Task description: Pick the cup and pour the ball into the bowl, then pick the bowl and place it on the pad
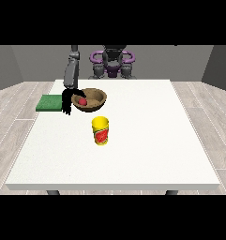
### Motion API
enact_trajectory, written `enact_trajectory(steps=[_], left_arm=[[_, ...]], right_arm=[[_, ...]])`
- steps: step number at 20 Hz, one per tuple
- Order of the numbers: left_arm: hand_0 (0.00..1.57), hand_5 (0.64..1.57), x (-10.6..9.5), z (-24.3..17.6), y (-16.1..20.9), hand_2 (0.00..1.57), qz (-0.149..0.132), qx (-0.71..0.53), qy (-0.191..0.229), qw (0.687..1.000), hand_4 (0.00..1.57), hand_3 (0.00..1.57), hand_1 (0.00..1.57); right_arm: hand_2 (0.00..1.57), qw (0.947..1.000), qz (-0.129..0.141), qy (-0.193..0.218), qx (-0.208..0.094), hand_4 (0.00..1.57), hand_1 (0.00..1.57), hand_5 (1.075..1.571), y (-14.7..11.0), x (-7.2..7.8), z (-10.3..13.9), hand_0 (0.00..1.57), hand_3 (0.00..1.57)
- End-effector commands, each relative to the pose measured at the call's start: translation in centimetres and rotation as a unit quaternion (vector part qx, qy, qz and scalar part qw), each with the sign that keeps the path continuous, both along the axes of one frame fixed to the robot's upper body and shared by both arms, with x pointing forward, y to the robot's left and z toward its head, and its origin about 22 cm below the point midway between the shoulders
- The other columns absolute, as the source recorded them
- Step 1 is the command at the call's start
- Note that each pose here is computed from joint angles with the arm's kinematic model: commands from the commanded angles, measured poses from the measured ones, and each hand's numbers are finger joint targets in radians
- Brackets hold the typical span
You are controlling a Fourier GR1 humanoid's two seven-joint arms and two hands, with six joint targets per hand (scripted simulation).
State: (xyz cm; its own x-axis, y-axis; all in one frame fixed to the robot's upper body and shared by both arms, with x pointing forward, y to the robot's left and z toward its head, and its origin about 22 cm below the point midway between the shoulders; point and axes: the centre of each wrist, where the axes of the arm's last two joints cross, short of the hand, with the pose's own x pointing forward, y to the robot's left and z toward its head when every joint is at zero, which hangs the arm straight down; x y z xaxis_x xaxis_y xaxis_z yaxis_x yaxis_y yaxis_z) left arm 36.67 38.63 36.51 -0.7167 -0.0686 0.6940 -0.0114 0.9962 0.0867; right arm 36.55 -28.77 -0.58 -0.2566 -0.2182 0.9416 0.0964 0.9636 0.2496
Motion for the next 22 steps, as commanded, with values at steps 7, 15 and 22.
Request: enact_trajectory(steps=[7,15,22], left_arm=[[0.0,1.54,-0.8,2.5,0.8,0.0,-0.014,-0.004,-0.009,1.0,0.0,0.0,0.0],[0.0,1.546,-0.9,1.3,2.5,0.0,-0.006,-0.008,0.009,1.0,0.0,0.0,0.0],[0.0,1.548,-0.1,-4.0,6.4,0.0,0.02,-0.036,0.057,0.997,0.0,0.0,0.0]], right_arm=[[0.0,0.9976,-0.006,0.066,-0.021,0.42,0.0,1.57,6.1,1.2,-0.7,0.0,0.0],[1.57,0.9783,-0.063,0.162,-0.112,1.18,1.57,1.417,1.9,-0.7,-2.3,1.57,1.57],[1.57,0.957,-0.061,0.198,-0.203,1.23,1.57,1.472,3.5,2.4,4.5,1.57,1.57]])
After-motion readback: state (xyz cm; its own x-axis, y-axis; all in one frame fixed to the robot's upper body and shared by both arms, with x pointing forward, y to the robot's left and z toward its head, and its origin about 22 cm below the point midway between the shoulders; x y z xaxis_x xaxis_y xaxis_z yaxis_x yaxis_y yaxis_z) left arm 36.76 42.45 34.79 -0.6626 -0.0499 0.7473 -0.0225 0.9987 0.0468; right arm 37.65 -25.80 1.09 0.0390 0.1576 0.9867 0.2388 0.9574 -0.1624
